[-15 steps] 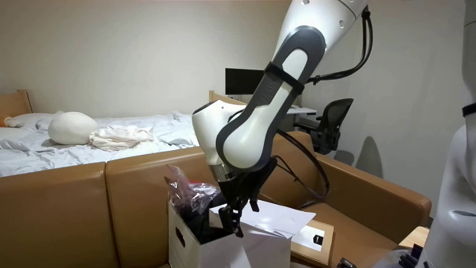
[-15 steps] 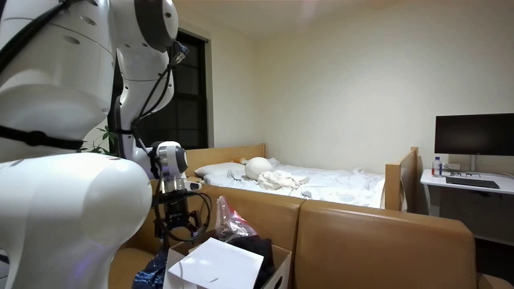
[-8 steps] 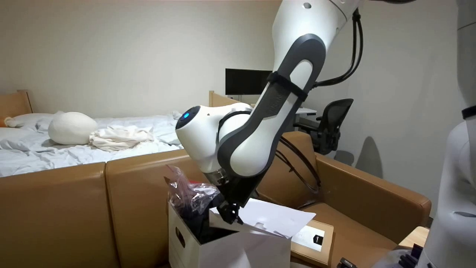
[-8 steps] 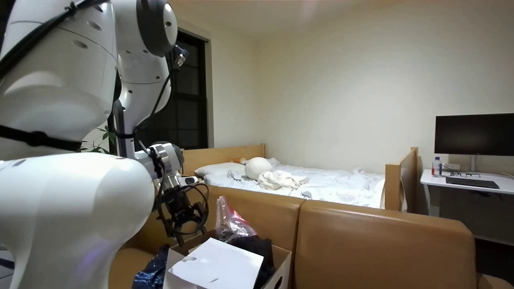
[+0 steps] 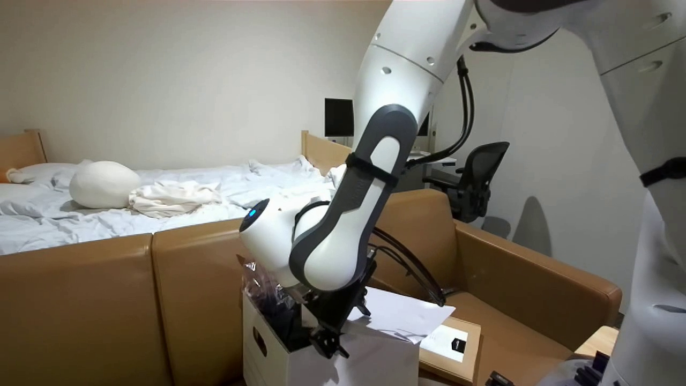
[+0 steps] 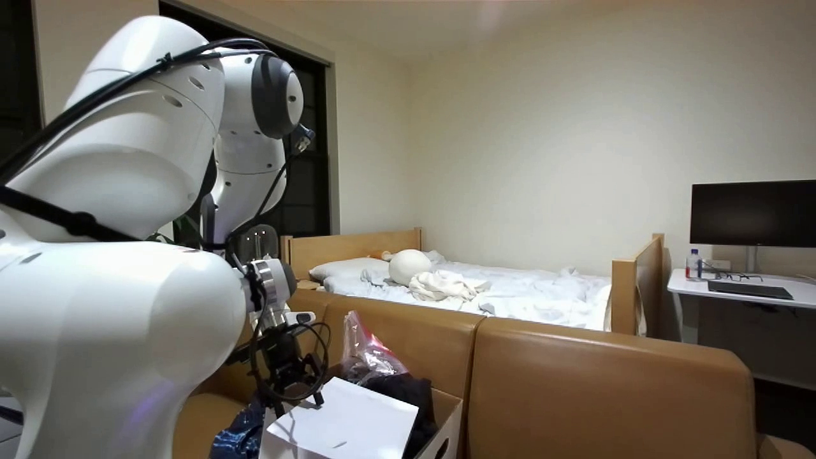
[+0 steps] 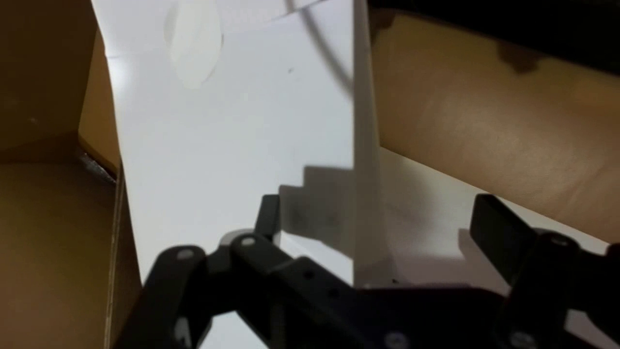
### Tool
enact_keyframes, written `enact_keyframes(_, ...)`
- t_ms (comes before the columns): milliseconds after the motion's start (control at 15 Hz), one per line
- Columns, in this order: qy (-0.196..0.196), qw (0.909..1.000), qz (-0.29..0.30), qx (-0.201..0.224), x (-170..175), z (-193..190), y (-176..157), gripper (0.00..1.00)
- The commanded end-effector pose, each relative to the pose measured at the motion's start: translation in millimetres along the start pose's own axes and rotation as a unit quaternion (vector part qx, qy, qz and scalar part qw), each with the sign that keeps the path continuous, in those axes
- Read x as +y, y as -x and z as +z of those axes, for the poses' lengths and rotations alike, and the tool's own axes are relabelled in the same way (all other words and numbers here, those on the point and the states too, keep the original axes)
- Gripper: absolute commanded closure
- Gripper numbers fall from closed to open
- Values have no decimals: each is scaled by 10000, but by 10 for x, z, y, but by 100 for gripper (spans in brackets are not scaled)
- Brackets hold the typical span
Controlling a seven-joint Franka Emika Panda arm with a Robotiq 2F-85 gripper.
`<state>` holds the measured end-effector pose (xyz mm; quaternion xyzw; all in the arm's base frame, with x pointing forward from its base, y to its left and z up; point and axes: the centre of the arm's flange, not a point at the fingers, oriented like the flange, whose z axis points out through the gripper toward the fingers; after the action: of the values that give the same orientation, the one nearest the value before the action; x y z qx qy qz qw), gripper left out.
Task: Remove the white paper bag from the box and put it on the right side of the sofa
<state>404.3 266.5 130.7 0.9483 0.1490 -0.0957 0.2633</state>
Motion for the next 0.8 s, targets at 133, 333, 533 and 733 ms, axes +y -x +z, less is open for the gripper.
enact_keyframes(133,423,9963,728,-145,-79,98,58,0)
enact_keyframes(333,887,9871,1336,33,-26,33,118,0)
enact_keyframes(533,1303,9752,1788,101,4,-6,173,0)
enact_keyframes(733,1680,9586,2296,157,101,-82,266,0)
